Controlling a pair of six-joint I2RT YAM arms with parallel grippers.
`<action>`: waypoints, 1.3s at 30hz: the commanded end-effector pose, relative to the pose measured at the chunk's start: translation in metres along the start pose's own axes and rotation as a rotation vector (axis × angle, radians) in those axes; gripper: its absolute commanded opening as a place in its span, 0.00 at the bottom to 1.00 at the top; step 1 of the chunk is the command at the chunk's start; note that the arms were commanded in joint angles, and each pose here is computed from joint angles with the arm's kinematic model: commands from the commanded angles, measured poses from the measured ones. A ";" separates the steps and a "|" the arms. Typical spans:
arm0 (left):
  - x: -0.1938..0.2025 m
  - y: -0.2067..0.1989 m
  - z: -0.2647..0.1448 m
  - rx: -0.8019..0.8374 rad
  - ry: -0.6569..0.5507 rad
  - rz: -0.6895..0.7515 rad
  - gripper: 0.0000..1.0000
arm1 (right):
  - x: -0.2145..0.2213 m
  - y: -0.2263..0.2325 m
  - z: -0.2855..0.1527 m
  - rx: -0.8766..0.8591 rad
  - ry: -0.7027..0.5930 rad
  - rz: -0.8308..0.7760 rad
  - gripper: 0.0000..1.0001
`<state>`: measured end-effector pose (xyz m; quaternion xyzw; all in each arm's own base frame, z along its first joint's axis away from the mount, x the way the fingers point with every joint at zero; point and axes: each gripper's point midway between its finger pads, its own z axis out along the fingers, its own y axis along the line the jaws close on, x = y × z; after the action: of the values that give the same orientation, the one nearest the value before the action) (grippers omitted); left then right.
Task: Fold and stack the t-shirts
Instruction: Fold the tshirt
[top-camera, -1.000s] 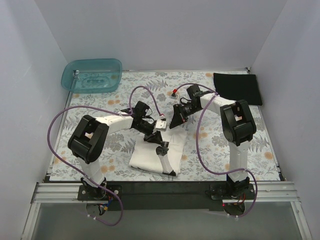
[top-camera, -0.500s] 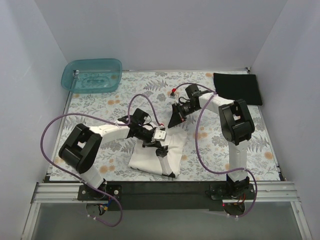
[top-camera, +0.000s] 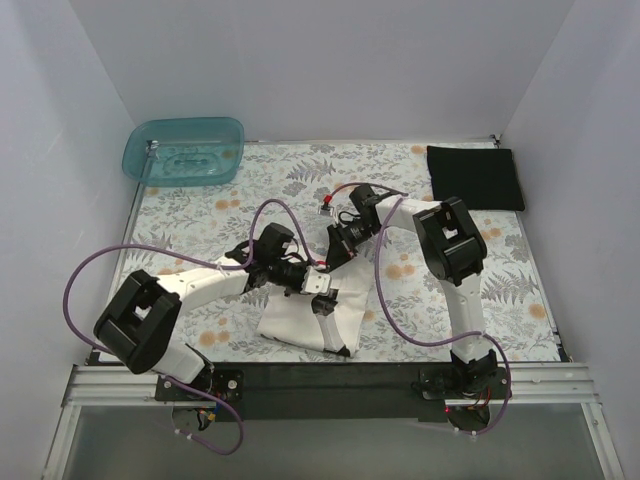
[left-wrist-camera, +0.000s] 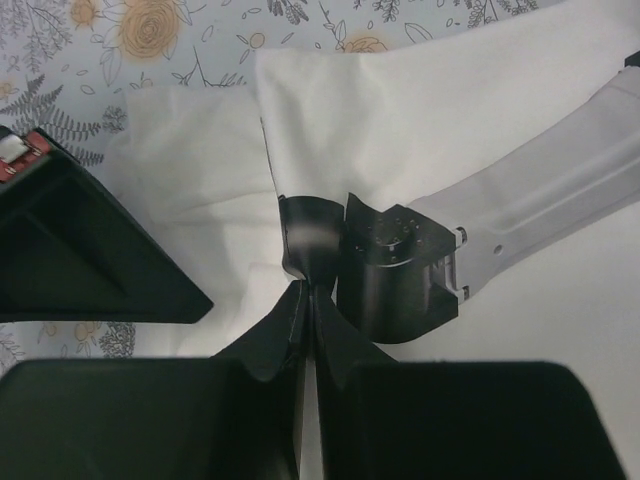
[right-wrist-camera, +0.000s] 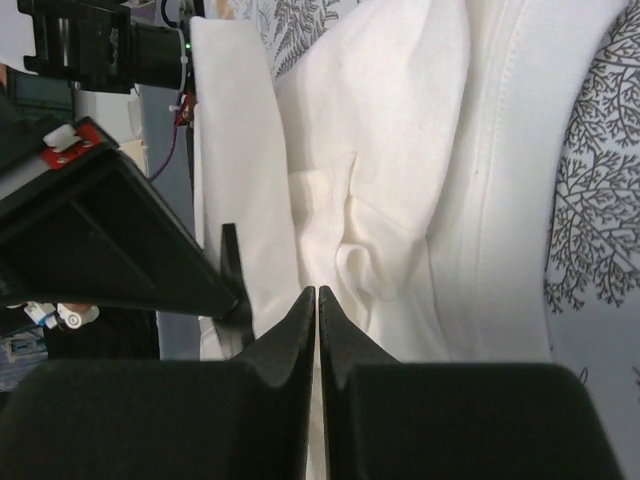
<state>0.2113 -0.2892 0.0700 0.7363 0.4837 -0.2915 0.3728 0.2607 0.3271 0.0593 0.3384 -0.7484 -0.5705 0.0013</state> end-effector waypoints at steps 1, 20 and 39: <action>-0.021 0.013 -0.009 -0.058 -0.039 0.102 0.00 | -0.001 -0.008 0.008 -0.025 0.013 -0.028 0.08; -0.036 0.080 -0.021 -0.287 -0.062 0.256 0.00 | 0.034 -0.027 0.018 -0.031 0.069 0.008 0.08; -0.020 0.079 -0.019 -0.350 -0.109 0.415 0.00 | -0.016 -0.011 -0.006 0.087 0.053 -0.148 0.08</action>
<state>0.2827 -0.3006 0.0921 0.7252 0.3965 -0.1732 0.5356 0.2659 0.3285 0.0306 0.3735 -0.7482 -0.5484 0.0052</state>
